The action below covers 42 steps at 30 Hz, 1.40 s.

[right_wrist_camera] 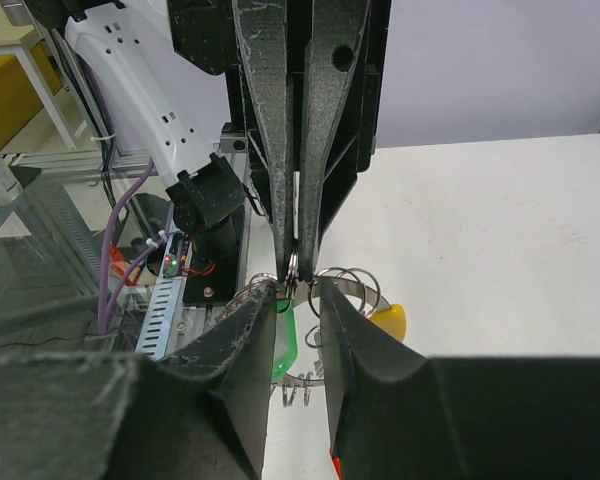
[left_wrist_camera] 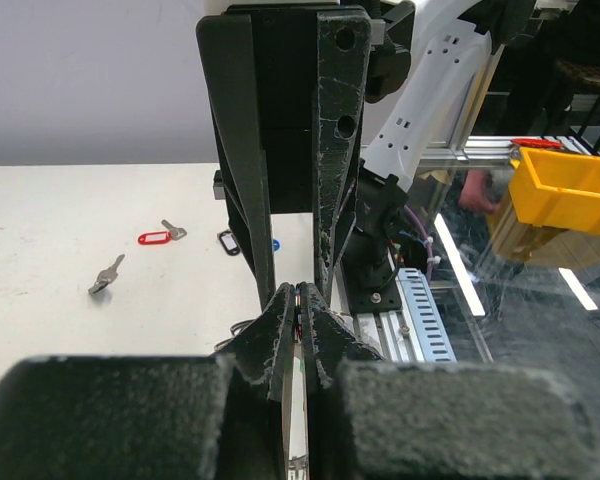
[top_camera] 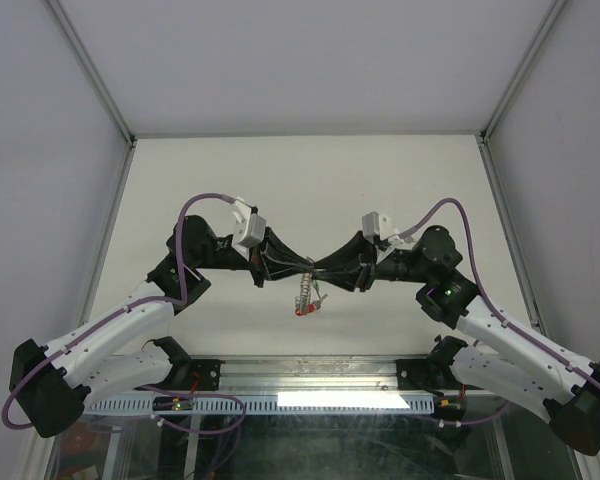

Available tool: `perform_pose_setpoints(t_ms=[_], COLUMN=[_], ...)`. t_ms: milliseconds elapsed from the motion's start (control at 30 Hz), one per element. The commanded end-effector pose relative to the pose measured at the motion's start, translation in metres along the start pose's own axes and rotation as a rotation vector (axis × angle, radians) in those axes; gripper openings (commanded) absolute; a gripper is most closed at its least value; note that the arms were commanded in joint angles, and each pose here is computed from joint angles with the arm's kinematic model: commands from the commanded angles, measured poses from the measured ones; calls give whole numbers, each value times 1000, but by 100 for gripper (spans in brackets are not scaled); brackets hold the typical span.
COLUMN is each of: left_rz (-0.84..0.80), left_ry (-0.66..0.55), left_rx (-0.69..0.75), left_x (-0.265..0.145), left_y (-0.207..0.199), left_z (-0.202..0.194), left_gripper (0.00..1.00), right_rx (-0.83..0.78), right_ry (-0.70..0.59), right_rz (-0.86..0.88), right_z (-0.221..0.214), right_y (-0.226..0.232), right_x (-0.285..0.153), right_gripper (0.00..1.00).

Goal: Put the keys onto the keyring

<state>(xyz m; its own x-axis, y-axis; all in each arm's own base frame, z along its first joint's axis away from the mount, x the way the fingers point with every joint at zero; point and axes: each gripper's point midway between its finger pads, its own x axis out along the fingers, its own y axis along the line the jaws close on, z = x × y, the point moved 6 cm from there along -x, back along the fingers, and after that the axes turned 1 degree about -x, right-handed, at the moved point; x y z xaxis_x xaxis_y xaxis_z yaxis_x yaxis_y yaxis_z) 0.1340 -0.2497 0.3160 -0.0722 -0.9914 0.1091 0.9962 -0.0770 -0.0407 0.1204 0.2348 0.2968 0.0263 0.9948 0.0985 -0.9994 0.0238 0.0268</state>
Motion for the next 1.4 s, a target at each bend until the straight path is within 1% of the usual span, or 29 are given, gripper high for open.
perform_pose_setpoints(t_ms=[0, 133, 200, 333, 367, 500, 600, 633, 700, 767, 833, 1033, 1233, 1367], left_rz=[-22, -23, -22, -22, -21, -19, -14, -8, 7, 37, 66, 224, 353, 401], left_ry=[-64, -64, -65, -66, -65, -67, -68, -70, -75, -82, -85, -82, -80, -78], left_rx=[97, 97, 100, 101, 100, 99, 95, 94, 93, 92, 93, 77, 40, 10], left_x=[3, 3, 3, 3, 3, 2, 2, 2, 1, 0, -2, -7, -9, -4], left_y=[-2, -2, -2, -2, -2, -3, -2, -2, -2, 0, 2, 17, 33, 40], left_z=[28, 28, 29, 30, 29, 29, 29, 29, 30, 31, 32, 31, 27, 23], left_gripper=[0, 0, 0, 0, 0, 0, 0, 2, 13, 22, 29, 41, 49, 56], right_rx=[-59, -56, -54, -61, -64, -49, -81, -71, -31, -62, -52, -16, 55, 105], right_ry=[-72, -68, -65, -61, -56, -9, 22, 38, 81, 124, 161, 204, 229, 193], right_rz=[42, 47, 50, 50, 49, 23, -24, -25, -29, -89, -119, -223, -355, -422], right_z=[29, 28, 28, 28, 28, 28, 32, 32, 32, 32, 32, 37, 44, 48], right_y=[6, 5, 5, 5, 5, 4, 0, 1, 3, -5, -7, -16, -28, -34], right_x=[6, 7, 8, 8, 8, 5, 1, 0, -2, -5, -7, -12, -13, -11], right_gripper=[26, 22, 17, 2, 0, 0, 0, 0, 0, 0, 0, 0, 0, 0])
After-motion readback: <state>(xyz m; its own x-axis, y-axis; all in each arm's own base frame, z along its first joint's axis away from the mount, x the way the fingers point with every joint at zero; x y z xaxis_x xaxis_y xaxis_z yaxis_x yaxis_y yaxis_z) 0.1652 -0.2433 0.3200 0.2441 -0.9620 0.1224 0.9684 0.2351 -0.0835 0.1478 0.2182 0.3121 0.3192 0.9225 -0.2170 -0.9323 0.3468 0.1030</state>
